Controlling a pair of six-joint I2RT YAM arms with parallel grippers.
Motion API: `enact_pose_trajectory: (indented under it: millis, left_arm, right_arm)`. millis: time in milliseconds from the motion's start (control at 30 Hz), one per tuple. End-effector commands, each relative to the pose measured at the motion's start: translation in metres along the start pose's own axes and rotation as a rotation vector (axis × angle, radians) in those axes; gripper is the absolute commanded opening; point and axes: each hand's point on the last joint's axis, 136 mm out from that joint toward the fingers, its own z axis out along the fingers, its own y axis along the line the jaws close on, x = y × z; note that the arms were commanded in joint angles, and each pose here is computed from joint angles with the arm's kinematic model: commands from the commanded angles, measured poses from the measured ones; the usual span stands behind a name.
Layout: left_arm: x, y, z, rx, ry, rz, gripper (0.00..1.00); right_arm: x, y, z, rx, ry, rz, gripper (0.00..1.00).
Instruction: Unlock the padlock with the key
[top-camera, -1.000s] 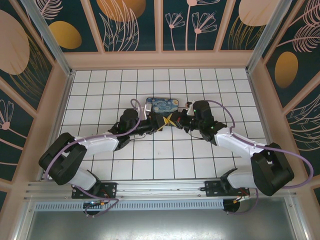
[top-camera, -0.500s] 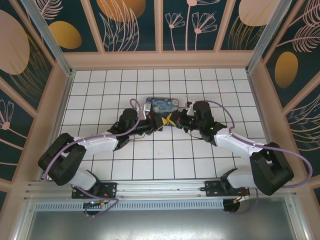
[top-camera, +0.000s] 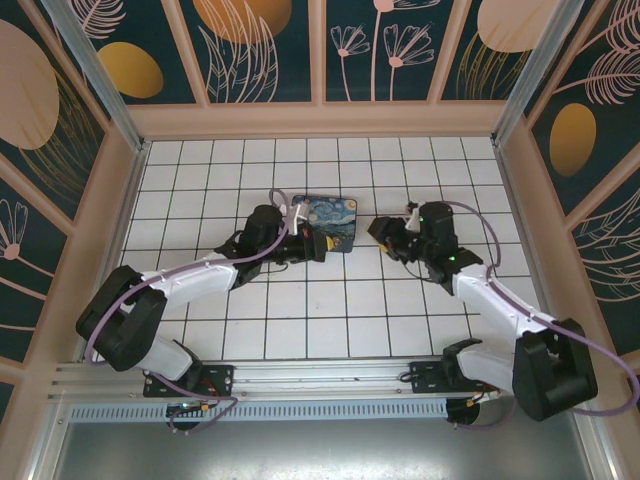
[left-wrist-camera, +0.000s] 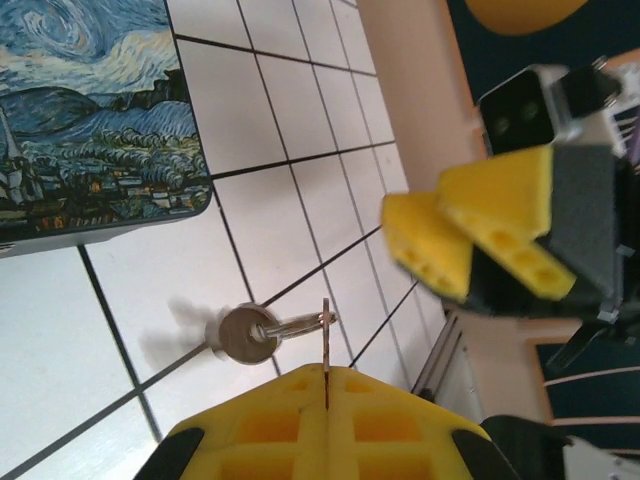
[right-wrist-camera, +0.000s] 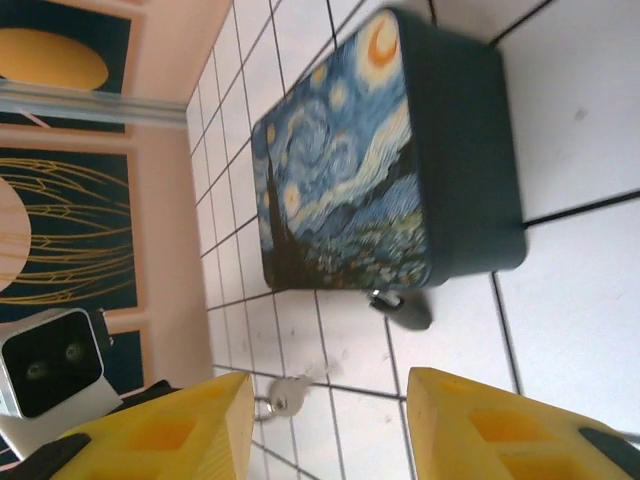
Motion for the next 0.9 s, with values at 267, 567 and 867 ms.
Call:
enact_pose_trajectory:
  millis: [267, 567, 867]
  left_arm:
    - [0.027, -0.015, -0.018, -0.013, 0.165, 0.185, 0.00]
    - [0.040, -0.038, -0.024, 0.116, 0.229, 0.296, 0.00]
    - [0.046, -0.041, -0.026, 0.142, 0.269, 0.353, 0.00]
  right_arm:
    - [0.048, 0.076, -0.021, -0.471, 0.252, -0.671, 0.38]
    - [0.088, 0.071, -0.029, -0.623, 0.402, -0.730, 0.33]
    - [0.090, 0.058, -0.008, -0.575, 0.434, -0.706, 0.36]
